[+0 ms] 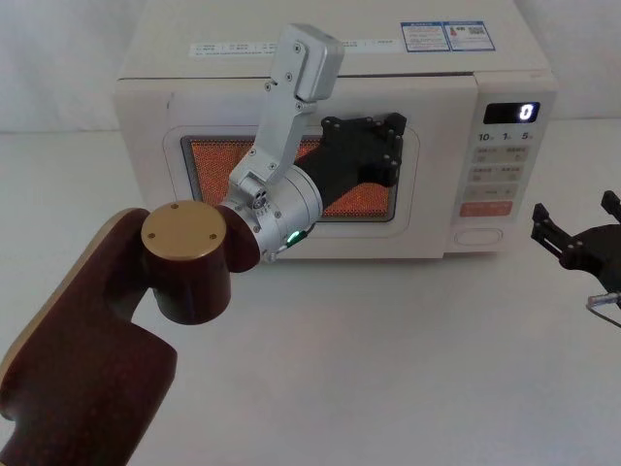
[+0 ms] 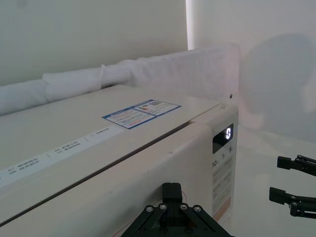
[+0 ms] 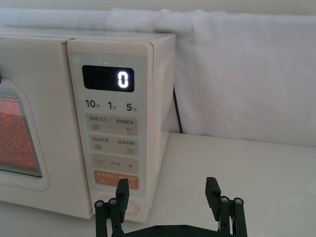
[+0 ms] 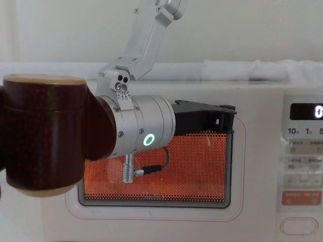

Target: Press the button to open the microwave door with one hand; close the microwave door with the other hand.

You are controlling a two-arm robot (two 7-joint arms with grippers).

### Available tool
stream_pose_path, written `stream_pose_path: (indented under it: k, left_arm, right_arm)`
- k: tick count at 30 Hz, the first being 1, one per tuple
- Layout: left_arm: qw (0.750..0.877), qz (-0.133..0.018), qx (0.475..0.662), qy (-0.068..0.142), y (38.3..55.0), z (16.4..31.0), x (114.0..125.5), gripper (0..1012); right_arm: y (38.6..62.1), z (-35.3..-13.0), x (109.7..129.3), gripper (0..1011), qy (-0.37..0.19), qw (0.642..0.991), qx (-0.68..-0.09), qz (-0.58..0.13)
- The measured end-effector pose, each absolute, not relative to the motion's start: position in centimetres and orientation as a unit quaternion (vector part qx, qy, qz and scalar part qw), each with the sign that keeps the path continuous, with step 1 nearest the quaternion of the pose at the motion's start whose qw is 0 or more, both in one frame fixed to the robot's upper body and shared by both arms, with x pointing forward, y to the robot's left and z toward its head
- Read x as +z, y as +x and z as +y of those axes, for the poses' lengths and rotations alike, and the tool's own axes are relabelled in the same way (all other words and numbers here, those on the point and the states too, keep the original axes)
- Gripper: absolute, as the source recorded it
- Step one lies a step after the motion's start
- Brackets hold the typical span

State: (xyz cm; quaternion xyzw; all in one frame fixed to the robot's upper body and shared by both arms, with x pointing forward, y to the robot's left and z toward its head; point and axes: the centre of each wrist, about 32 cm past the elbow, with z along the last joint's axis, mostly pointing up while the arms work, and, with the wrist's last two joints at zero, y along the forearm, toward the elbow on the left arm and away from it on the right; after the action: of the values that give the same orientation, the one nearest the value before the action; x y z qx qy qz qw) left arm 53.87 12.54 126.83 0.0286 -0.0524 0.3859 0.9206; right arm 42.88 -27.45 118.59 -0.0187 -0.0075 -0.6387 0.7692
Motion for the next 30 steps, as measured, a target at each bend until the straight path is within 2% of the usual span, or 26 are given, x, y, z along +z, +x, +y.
stream_pose_path:
  k: [9, 22, 30]
  left_arm:
    - [0.919, -0.05, 0.39, 0.031, 53.77, 12.45, 126.82, 0]
    - [0.91, -0.046, 0.411, 0.033, 53.6, 12.48, 126.89, 0]
    - [0.909, -0.04, 0.413, 0.031, 53.38, 12.69, 126.8, 0]
  right_arm:
    - [42.88, -27.45, 118.59, 1002, -0.019, 0.769, -0.639, -0.008]
    - [42.88, -27.45, 118.59, 1002, -0.019, 0.769, -0.639, -0.008]
    - [42.88, -27.45, 118.59, 1002, -0.019, 0.769, -0.639, -0.008]
